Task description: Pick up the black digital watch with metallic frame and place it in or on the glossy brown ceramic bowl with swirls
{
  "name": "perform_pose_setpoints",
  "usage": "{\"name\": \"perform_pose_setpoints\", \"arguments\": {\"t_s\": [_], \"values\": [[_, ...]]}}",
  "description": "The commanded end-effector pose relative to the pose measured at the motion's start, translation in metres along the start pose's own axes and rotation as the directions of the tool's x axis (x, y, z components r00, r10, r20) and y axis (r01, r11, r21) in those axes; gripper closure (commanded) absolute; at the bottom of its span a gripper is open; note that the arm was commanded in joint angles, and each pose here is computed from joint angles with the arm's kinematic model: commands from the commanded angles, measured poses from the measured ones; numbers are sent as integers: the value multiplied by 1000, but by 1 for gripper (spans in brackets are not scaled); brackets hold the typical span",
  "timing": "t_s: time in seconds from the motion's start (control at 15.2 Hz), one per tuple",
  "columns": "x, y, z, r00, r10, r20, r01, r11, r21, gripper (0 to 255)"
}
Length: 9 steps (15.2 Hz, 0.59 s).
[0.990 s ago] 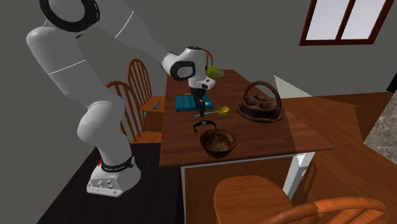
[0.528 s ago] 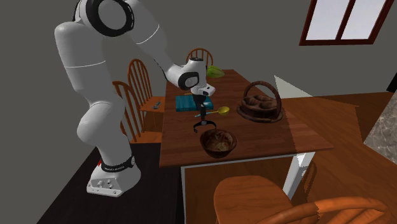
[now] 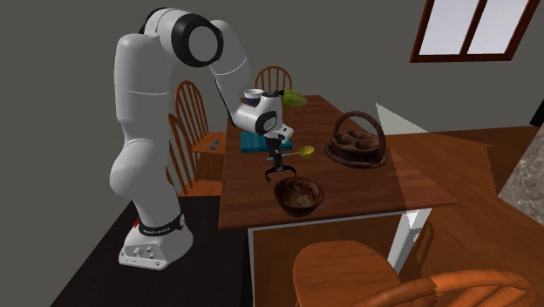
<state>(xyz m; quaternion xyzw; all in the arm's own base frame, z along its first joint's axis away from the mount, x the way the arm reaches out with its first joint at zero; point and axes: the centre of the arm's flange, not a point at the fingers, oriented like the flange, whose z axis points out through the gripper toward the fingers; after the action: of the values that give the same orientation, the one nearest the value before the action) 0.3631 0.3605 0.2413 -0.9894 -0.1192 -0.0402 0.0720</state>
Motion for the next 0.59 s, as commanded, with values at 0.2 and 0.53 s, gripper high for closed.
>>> {"name": "perform_pose_setpoints", "arguments": {"t_s": [0.2,0.53], "values": [[0,0,30,1000,0,0,0,1000,1,0],[0,0,30,1000,0,0,0,1000,1,0]]}}
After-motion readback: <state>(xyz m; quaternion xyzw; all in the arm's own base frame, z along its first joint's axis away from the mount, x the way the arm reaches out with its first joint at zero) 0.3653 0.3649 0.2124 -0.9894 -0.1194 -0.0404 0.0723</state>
